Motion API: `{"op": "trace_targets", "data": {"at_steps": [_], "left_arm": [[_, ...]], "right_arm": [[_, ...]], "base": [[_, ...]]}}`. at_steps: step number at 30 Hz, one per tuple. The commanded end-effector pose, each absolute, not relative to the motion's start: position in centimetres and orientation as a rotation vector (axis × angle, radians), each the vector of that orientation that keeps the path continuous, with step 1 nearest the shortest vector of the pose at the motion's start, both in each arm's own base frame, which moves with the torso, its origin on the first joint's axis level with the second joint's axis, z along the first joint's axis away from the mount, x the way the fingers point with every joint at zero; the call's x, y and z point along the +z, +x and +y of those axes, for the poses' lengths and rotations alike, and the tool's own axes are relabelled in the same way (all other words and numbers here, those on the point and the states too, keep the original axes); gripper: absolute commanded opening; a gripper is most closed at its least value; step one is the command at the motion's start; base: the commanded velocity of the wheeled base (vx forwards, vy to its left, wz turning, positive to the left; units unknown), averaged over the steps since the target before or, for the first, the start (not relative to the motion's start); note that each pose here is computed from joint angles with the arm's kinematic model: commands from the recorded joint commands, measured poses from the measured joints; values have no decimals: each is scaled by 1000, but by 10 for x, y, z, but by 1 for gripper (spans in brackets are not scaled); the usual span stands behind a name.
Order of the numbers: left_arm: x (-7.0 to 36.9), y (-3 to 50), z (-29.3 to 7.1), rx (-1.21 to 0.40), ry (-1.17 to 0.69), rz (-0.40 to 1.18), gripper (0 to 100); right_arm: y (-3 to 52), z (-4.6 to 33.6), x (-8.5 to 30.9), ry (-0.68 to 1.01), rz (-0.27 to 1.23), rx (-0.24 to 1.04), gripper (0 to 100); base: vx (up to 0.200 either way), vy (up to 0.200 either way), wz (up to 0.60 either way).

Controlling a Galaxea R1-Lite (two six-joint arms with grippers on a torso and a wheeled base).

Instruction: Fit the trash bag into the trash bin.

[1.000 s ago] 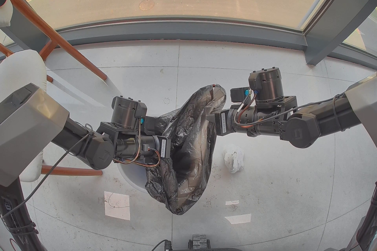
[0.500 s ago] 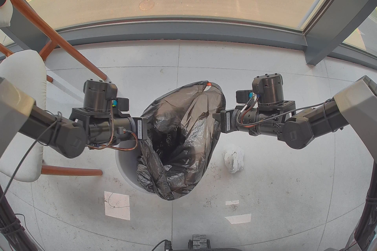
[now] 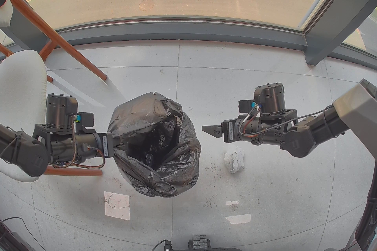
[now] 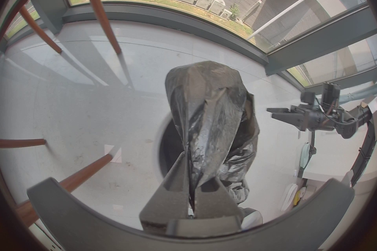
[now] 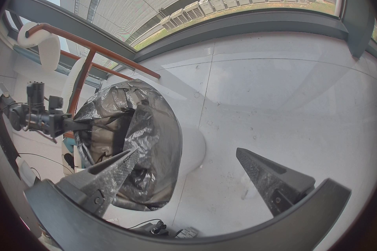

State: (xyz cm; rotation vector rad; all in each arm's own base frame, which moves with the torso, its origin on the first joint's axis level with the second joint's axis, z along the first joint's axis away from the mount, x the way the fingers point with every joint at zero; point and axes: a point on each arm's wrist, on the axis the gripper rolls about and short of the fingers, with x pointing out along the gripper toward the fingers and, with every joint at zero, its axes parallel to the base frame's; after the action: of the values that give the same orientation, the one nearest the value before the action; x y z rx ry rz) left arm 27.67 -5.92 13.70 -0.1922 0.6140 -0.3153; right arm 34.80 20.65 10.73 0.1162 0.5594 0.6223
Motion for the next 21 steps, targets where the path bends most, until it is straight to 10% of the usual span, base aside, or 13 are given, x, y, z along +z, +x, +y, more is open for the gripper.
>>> {"op": "trace_targets", "data": {"at_steps": [1,13,14,21], "left_arm": [[131,271,-33,-241,-165,621,0],[85,256,-23,-312,-67,745,0],[85,256,-23,-312,-67,745,100],[65,253,-26,-395,4,801,100]], "right_arm": [[324,191,130,125,535,621,100],[292,163,129,120,584,588,100],[292,163,129,120,584,588,100],[280,154,121,130,544,586,100]], "base": [[0,0,0],[0,0,0],[0,0,0],[0,0,0]]}}
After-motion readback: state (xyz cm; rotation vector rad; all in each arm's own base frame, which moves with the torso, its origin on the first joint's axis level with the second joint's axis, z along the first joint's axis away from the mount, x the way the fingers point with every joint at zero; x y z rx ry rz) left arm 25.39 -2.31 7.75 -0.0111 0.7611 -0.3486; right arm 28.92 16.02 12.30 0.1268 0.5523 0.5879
